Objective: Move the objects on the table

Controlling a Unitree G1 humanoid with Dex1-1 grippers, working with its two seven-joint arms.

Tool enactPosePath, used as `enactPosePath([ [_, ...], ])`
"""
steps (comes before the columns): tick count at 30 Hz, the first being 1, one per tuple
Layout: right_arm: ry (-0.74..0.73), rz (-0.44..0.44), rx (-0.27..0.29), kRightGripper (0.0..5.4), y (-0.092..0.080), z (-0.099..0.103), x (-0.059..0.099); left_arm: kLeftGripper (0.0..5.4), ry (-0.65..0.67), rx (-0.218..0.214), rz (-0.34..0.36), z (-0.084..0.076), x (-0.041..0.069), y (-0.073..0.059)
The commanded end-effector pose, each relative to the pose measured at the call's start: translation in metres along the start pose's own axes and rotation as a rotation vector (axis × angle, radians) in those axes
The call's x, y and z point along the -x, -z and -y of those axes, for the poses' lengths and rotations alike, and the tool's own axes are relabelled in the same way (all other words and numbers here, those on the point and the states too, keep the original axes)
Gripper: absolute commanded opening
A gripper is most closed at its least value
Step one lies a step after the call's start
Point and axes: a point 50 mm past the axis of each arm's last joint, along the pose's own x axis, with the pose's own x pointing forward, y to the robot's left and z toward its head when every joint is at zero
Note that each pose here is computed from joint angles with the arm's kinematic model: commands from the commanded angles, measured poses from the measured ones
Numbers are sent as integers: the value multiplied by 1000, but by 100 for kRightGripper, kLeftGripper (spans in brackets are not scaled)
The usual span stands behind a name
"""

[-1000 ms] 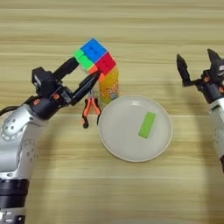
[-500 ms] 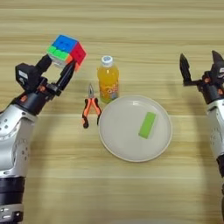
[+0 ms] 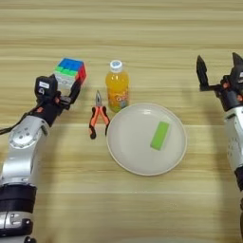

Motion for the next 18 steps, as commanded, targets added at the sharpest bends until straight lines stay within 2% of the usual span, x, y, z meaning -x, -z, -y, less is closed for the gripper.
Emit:
enactPosePath([
  [1, -4, 32, 1, 540, -6, -2, -6, 325, -2, 37, -66, 10, -4, 12],
  [5, -2, 40, 2, 540, -8, -1, -6, 325, -11, 35, -130, 14, -4, 24],
  [18, -4, 51, 1, 540, -11, 0, -8, 325, -41, -2, -187, 13, -6, 30],
])
